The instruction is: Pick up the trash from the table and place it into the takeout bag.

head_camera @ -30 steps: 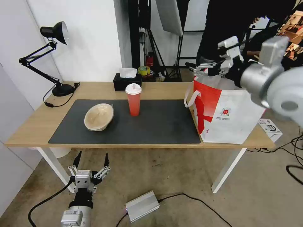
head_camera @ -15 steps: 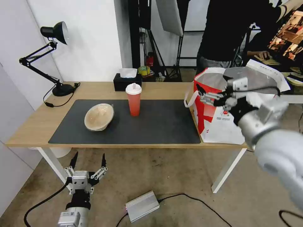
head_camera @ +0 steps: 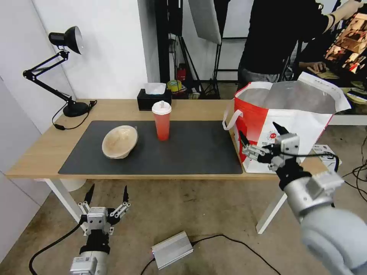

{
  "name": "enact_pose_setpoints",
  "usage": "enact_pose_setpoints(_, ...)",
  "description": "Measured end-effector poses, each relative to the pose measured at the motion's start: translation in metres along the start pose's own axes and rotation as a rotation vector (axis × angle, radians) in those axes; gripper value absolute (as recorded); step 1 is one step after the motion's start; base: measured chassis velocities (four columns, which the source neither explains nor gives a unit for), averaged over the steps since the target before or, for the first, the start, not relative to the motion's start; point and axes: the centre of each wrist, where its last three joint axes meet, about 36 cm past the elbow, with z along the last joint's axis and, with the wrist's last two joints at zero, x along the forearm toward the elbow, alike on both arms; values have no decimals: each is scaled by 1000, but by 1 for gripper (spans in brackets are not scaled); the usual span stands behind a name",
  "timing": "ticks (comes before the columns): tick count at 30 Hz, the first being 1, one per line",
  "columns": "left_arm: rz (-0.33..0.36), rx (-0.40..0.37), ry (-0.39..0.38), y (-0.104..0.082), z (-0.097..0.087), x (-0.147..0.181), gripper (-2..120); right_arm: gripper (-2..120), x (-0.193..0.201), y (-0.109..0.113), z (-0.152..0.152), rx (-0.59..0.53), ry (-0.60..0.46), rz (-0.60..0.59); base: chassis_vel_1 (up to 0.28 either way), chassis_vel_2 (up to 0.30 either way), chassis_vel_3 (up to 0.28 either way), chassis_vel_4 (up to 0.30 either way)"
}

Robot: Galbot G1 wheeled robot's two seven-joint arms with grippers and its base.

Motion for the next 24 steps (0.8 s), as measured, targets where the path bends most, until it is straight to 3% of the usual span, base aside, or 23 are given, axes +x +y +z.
enact_pose_setpoints(10, 1, 2, -7, 0, -2, -1, 100, 100, 21, 25, 28, -44, 52, 23, 0, 0, 0, 0)
enact_pose_setpoints(24, 2, 3, -4, -1, 0, -1, 100, 100, 50, 59, 72, 3, 97, 61, 0, 0, 0, 0)
